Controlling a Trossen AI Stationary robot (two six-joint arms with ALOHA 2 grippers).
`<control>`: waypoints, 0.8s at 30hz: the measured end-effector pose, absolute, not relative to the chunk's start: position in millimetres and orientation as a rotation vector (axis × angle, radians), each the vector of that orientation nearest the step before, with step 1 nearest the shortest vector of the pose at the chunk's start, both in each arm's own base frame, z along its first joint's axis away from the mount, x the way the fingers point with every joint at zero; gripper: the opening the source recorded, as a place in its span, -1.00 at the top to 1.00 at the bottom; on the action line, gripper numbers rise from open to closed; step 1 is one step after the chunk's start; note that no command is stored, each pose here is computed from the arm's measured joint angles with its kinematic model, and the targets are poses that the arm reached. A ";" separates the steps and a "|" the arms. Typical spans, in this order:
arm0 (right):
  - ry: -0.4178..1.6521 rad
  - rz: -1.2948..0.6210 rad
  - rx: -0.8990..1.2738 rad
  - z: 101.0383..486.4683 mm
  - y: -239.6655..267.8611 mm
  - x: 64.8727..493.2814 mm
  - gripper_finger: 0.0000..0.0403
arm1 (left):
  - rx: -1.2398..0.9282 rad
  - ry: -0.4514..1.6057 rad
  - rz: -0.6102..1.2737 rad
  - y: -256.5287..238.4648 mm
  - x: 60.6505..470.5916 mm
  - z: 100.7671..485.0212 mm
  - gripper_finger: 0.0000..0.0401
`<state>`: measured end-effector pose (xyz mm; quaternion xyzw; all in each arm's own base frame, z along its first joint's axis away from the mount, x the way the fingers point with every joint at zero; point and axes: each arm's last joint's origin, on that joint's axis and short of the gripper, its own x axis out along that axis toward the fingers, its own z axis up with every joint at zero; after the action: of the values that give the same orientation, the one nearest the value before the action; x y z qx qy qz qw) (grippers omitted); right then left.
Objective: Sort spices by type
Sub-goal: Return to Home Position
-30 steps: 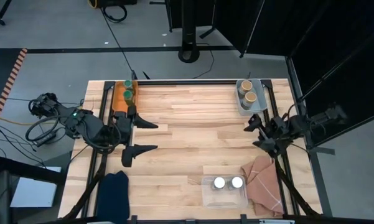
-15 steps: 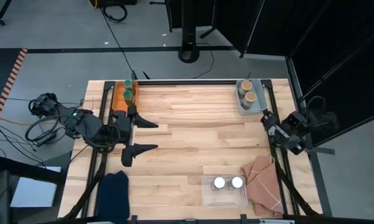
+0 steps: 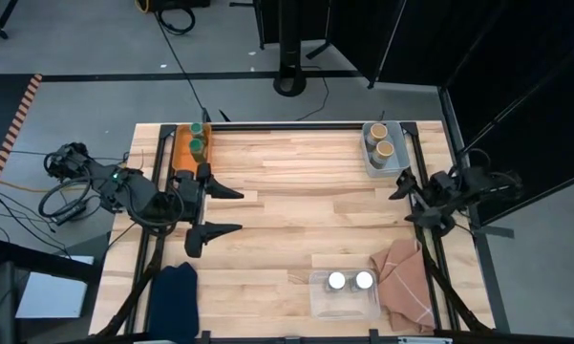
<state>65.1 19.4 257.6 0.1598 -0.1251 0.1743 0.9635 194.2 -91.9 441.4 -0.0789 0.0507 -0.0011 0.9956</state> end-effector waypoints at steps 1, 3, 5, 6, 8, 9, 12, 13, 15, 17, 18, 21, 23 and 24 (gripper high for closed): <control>-0.246 0.344 0.318 255.7 19.4 65.9 -0.58 | -0.159 0.098 -0.003 -92.0 194.4 441.8 -0.66; -0.222 0.333 0.313 251.0 19.7 67.8 -0.59 | -0.157 0.099 -0.001 -92.9 196.3 441.0 -0.66; -0.151 0.334 0.309 239.8 21.1 71.6 -0.59 | -0.143 0.105 0.001 -94.1 198.8 438.7 -0.66; -0.128 0.333 0.312 236.4 21.5 72.7 -0.59 | -0.136 0.097 -0.001 -94.9 200.1 436.8 -0.66; -0.118 0.341 0.315 235.0 21.8 73.0 -0.59 | -0.130 0.060 -0.009 -97.0 203.7 432.0 -0.66; -0.116 0.352 0.312 234.8 22.1 72.9 -0.58 | -0.130 0.039 -0.020 -97.9 205.0 429.3 -0.66; -0.097 0.413 0.290 233.4 24.0 72.6 -0.57 | -0.134 0.008 -0.052 -101.0 209.0 416.2 -0.66; -0.095 0.441 0.284 233.7 24.7 72.1 -0.57 | -0.139 -0.003 -0.057 -102.0 210.5 411.7 -0.66; -0.087 0.492 0.277 232.8 26.1 71.8 -0.57 | -0.142 -0.010 -0.061 -103.5 213.4 401.0 -0.66; -0.069 0.543 0.272 230.0 27.7 72.0 -0.57 | -0.147 -0.020 -0.066 -104.7 215.3 392.2 -0.66; -0.059 0.567 0.274 228.5 28.5 72.2 -0.57 | -0.152 -0.029 -0.067 -105.1 216.1 388.7 -0.66; -0.026 0.613 0.272 223.8 29.9 72.8 -0.59 | -0.159 -0.070 -0.061 -104.2 218.6 380.6 -0.66; -0.007 0.609 0.273 219.2 29.9 74.4 -0.59 | -0.163 -0.092 -0.051 -101.8 219.8 375.3 -0.66; 0.001 0.602 0.272 216.2 29.8 75.6 -0.59 | -0.165 -0.097 -0.051 -99.8 219.7 372.4 -0.66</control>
<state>75.6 29.8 216.2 0.1333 0.0005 0.2953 0.9460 219.7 -99.8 372.4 -0.0825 -0.0484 -0.0254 0.9951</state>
